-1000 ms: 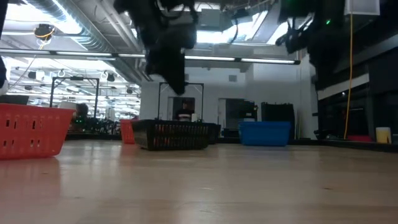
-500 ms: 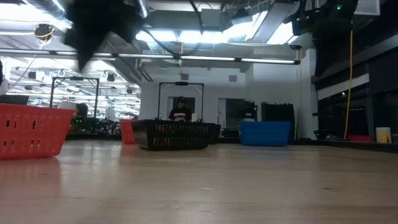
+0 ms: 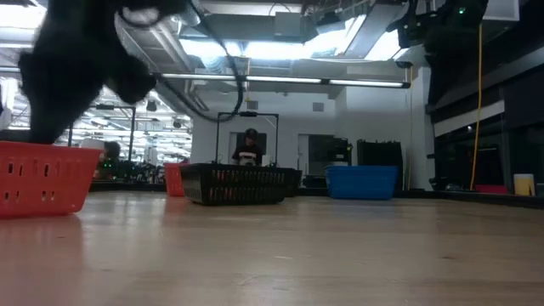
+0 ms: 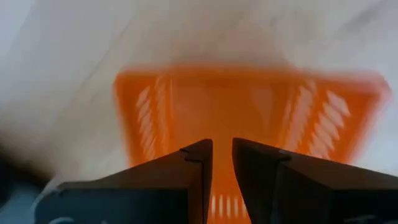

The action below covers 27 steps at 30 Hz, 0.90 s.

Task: Stack baskets by color
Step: Stack the orange basket on top of the other orange baskets

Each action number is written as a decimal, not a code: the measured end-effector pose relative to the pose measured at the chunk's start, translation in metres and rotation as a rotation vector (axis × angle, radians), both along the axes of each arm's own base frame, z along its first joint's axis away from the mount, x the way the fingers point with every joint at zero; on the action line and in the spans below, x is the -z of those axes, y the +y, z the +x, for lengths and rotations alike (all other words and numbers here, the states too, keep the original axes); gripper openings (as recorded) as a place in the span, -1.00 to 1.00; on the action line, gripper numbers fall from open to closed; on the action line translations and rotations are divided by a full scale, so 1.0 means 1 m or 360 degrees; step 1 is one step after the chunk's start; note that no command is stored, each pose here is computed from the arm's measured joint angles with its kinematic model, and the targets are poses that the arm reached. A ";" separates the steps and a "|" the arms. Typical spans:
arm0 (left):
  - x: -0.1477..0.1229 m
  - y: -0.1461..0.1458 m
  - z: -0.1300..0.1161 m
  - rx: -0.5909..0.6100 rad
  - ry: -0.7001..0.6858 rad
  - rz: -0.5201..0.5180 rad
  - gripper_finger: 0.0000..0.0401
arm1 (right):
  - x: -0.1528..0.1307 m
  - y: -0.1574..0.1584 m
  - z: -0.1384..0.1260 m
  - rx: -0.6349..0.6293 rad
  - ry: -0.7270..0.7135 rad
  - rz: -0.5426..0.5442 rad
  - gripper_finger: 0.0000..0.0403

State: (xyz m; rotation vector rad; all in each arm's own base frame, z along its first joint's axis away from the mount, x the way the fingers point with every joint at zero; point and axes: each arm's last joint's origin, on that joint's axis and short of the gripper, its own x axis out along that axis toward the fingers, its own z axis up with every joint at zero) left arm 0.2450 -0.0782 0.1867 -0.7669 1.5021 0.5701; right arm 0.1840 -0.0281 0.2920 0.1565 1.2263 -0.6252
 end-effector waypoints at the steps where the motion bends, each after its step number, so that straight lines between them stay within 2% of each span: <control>1: 0.008 0.002 0.000 -0.0011 -0.0027 0.0007 -0.73 | 0.000 0.000 0.000 -0.0001 0.0000 0.0000 -0.42; 6: 0.028 0.018 -0.004 -0.0066 -0.0064 0.0062 -0.73 | 0.000 0.000 0.000 -0.0009 0.0004 -0.0002 -0.42; 13: 0.032 0.067 -0.002 0.0008 -0.0068 0.0392 -0.73 | 0.000 0.000 0.000 -0.0035 0.0014 -0.0007 -0.42; 17: 0.030 0.102 0.003 0.0041 -0.0105 0.0500 -0.73 | 0.000 0.000 0.000 -0.0033 0.0013 -0.0007 -0.42; 22: 0.028 0.135 0.014 0.0087 -0.0329 0.0554 -0.73 | 0.000 0.000 0.000 -0.0033 0.0014 -0.0007 -0.42; 27: 0.019 0.149 0.031 0.0156 -0.0680 0.0623 -0.73 | 0.000 0.000 0.000 -0.0033 0.0014 -0.0007 -0.42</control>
